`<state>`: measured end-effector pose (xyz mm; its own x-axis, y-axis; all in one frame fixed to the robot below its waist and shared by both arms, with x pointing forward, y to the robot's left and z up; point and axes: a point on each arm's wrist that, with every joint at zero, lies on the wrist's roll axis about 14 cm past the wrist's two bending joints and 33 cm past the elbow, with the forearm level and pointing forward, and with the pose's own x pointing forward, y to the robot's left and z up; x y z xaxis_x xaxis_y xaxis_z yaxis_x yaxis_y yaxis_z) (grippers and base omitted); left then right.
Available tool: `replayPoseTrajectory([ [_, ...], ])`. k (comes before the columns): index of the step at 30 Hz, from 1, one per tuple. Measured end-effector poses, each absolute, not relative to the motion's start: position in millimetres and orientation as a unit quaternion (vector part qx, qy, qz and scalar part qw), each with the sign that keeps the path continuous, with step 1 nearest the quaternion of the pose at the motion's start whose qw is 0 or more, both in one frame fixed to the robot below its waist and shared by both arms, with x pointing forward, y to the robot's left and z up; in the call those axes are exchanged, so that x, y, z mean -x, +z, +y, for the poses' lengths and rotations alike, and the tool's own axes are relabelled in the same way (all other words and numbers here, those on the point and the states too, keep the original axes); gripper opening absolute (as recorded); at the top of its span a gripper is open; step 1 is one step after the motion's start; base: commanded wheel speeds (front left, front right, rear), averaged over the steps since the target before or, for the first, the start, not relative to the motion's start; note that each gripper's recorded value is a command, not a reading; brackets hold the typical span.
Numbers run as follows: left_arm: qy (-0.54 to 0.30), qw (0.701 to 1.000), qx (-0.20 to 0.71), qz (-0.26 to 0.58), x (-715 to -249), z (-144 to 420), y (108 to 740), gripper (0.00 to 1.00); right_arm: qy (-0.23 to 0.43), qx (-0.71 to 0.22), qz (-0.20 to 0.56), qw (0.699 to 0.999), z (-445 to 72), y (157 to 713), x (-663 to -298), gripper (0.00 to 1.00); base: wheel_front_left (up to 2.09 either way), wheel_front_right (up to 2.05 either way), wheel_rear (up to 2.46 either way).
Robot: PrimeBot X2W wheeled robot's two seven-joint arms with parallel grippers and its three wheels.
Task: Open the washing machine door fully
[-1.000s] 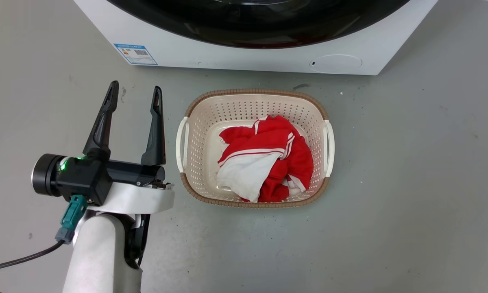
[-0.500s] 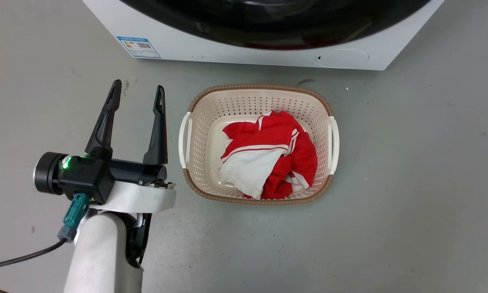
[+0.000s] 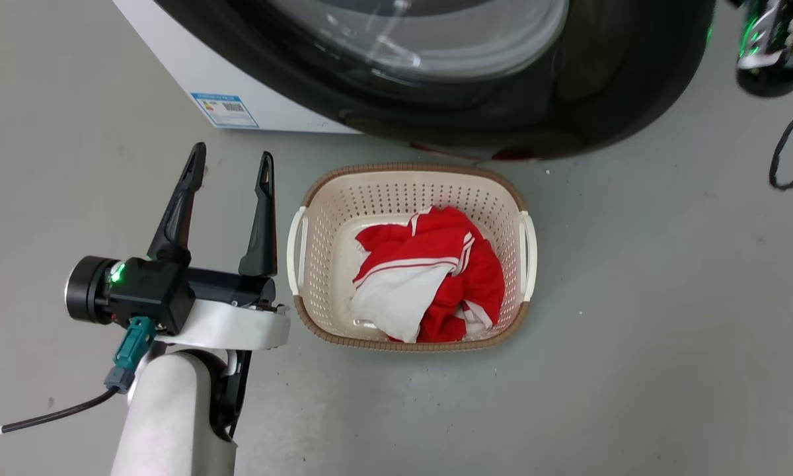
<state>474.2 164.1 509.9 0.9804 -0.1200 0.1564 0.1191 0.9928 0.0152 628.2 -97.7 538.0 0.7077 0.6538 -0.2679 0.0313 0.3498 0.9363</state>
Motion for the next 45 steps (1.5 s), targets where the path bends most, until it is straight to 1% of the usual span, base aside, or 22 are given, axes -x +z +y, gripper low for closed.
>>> replayPoseTrajectory([
  [10,-0.061,0.994,-0.005,-0.088,-446.3,162.6,527.7,1.00,0.265,-0.505,0.377,0.730,-65.0,537.6,-558.5,0.00,0.00,0.00,0.00],
  [16,-0.054,0.994,-0.006,-0.096,-427.1,165.9,538.0,1.00,0.300,-0.497,0.387,0.716,-50.5,543.9,-519.4,0.00,0.00,0.00,0.00],
  [20,-0.052,0.994,-0.006,-0.100,-416.4,167.0,542.2,1.00,0.319,-0.482,0.391,0.716,-43.7,546.8,-497.8,0.00,0.00,0.00,0.00],
  [23,-0.050,0.993,-0.006,-0.102,-410.2,167.2,544.8,1.00,0.337,-0.478,0.394,0.709,-39.0,549.4,-482.4,0.00,0.00,0.00,0.00],
  [26,-0.051,0.993,-0.006,-0.106,-405.6,166.6,548.0,1.00,0.364,-0.473,0.402,0.695,-25.9,550.8,-464.4,0.00,0.00,0.00,0.00],
  [27,-0.050,0.993,-0.006,-0.105,-400.6,166.2,547.6,1.00,0.389,-0.469,0.404,0.683,-11.9,553.7,-448.8,0.00,0.00,0.00,0.00],
  [35,-0.055,0.993,-0.004,-0.106,-393.8,161.7,549.2,1.00,0.436,-0.454,0.403,0.665,21.0,557.2,-411.4,0.00,0.00,0.00,0.00],
  [38,-0.057,0.992,-0.003,-0.109,-393.5,160.2,551.0,1.00,0.443,-0.453,0.395,0.665,29.3,559.3,-403.7,0.00,0.00,0.00,0.00],
  [41,-0.057,0.992,-0.002,-0.110,-392.7,159.2,551.4,1.00,0.439,-0.461,0.370,0.676,31.4,565.5,-404.9,0.00,0.00,0.00,0.00],
  [43,-0.058,0.992,-0.001,-0.109,-392.3,158.1,551.3,1.00,0.422,-0.477,0.341,0.692,27.6,569.0,-411.0,0.00,0.00,0.00,0.00],
  [45,-0.060,0.992,-0.001,-0.110,-391.2,157.2,551.8,1.00,0.388,-0.501,0.297,0.714,15.9,572.4,-423.1,0.00,0.00,0.00,0.00],
])
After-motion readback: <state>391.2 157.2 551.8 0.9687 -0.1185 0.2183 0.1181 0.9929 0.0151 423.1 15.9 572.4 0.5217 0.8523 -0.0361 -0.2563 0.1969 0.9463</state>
